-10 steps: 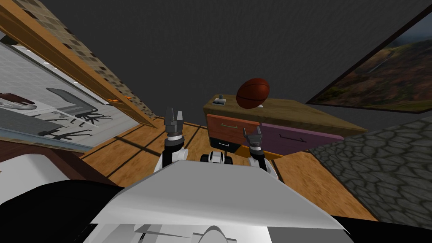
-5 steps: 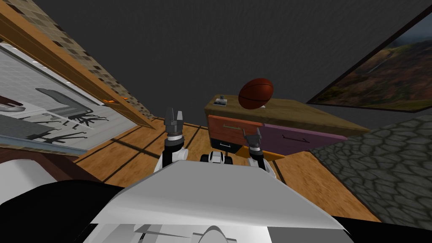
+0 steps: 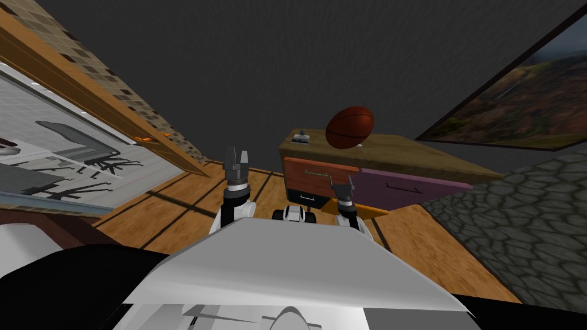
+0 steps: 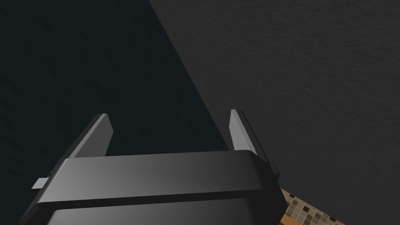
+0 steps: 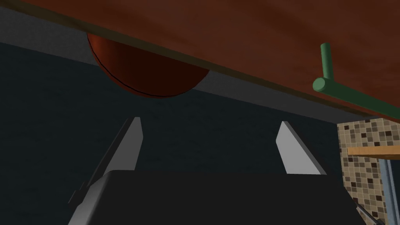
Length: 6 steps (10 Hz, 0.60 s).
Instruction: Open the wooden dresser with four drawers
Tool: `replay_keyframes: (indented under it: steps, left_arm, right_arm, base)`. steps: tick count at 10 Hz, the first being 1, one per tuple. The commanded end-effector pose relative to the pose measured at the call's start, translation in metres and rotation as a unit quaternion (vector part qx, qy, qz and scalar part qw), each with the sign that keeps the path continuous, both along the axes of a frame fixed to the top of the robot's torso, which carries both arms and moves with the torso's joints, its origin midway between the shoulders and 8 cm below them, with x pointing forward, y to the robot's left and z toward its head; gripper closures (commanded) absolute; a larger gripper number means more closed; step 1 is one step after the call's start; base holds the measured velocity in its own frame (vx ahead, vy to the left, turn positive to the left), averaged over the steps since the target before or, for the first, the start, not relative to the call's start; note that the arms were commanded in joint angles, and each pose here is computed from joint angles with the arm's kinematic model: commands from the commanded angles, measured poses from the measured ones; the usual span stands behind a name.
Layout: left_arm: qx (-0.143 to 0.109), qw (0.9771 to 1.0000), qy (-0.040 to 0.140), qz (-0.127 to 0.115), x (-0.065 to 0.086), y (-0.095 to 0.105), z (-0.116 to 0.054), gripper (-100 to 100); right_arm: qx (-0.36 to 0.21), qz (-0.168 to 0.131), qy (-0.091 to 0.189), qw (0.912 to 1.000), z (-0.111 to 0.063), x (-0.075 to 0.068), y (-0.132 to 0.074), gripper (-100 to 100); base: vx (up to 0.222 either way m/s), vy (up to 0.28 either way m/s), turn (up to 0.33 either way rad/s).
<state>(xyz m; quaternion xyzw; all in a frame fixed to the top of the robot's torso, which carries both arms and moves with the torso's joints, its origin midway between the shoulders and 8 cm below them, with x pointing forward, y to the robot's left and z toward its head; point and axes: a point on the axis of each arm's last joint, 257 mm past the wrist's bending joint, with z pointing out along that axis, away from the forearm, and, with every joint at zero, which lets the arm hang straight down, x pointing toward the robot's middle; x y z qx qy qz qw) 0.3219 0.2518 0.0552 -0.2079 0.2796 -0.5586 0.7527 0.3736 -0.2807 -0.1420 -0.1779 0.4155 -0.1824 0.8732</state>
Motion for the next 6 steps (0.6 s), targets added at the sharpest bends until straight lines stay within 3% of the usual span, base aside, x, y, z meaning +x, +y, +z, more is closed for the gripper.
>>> replay_keyframes:
  steps: [1, 6]
  left_arm:
    - [0.0, 1.0, 0.0, 0.0, 0.0, 0.0, 0.0, 0]
    - [0.0, 1.0, 0.0, 0.0, 0.0, 0.0, 0.0, 0]
  right_arm:
    - [-0.026, -0.025, 0.0, 0.9993, -0.009, 0.001, -0.003, -100]
    - [-0.073, -0.07, 0.0, 0.9949, -0.024, 0.002, -0.007, -100]
  base:
    - [0.023, 0.037, -0.04]
    - [0.015, 0.034, -0.03]
